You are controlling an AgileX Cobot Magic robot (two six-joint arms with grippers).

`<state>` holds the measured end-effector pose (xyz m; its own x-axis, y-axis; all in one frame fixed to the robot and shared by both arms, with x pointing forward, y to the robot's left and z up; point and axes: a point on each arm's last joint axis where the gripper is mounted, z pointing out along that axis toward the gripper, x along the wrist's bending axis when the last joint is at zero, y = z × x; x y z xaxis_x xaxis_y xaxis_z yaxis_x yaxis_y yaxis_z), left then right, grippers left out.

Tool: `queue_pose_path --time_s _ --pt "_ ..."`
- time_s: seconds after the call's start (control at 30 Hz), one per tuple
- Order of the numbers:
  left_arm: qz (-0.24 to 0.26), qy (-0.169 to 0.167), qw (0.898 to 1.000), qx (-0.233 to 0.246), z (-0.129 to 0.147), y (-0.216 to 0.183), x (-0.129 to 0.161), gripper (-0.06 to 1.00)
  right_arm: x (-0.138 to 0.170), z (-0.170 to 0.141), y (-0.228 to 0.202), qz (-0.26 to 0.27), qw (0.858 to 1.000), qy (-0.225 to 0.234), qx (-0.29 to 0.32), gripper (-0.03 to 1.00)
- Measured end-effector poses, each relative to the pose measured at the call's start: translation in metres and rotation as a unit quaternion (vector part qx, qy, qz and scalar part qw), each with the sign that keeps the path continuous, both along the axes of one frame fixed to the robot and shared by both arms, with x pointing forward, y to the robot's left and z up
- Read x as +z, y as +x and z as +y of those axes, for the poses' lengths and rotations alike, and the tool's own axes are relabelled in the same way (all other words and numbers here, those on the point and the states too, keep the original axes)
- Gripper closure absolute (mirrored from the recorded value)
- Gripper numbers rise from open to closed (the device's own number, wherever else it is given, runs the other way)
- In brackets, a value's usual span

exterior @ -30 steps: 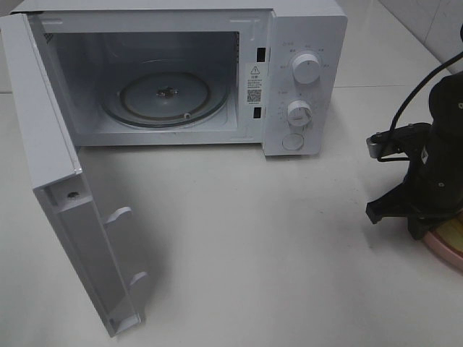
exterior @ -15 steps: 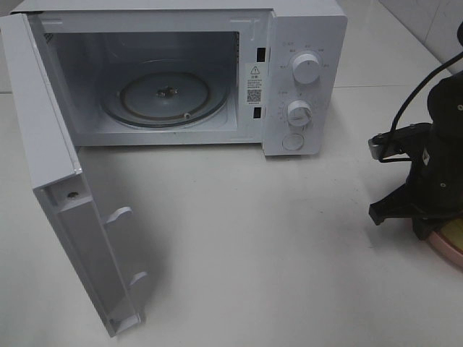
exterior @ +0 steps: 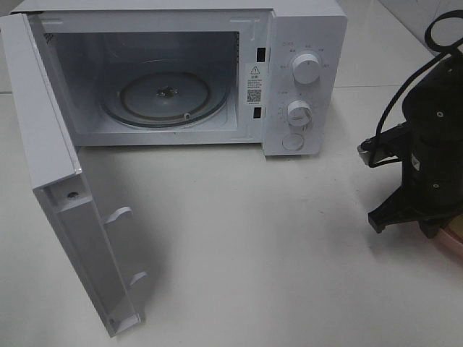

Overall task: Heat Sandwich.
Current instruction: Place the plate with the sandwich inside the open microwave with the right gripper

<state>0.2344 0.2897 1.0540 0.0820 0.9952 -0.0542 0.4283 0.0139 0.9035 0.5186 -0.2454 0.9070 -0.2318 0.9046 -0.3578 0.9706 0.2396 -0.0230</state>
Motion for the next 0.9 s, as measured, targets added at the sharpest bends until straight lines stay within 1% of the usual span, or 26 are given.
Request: queue_pose_path --time_s 0.1,0.43,0.53,0.6,0.7,0.9 --pt "0.0 0.0 1.0 0.0 0.0 0.0 0.0 -0.05 0.009 0.006 -0.004 -0.003 1.0 -0.014 0.01 0.93" --pt "0.0 0.0 1.0 0.0 0.0 0.0 0.0 -0.05 0.03 0.022 -0.015 -0.013 0.999 -0.024 0.036 0.93" --pt "0.0 0.0 1.0 0.0 0.0 0.0 0.0 -0.05 0.041 0.028 -0.022 -0.018 0.998 -0.027 0.052 0.93" --pt "0.0 0.0 1.0 0.0 0.0 0.0 0.0 -0.05 0.045 0.03 -0.024 -0.021 0.998 -0.027 0.056 0.93" --pt "0.0 0.0 1.0 0.0 0.0 0.0 0.0 -0.05 0.058 0.038 -0.031 -0.035 0.996 -0.024 0.08 0.93" --pt "0.0 0.0 1.0 0.0 0.0 0.0 0.0 -0.05 0.072 0.048 -0.043 -0.037 0.993 -0.015 0.112 0.93"
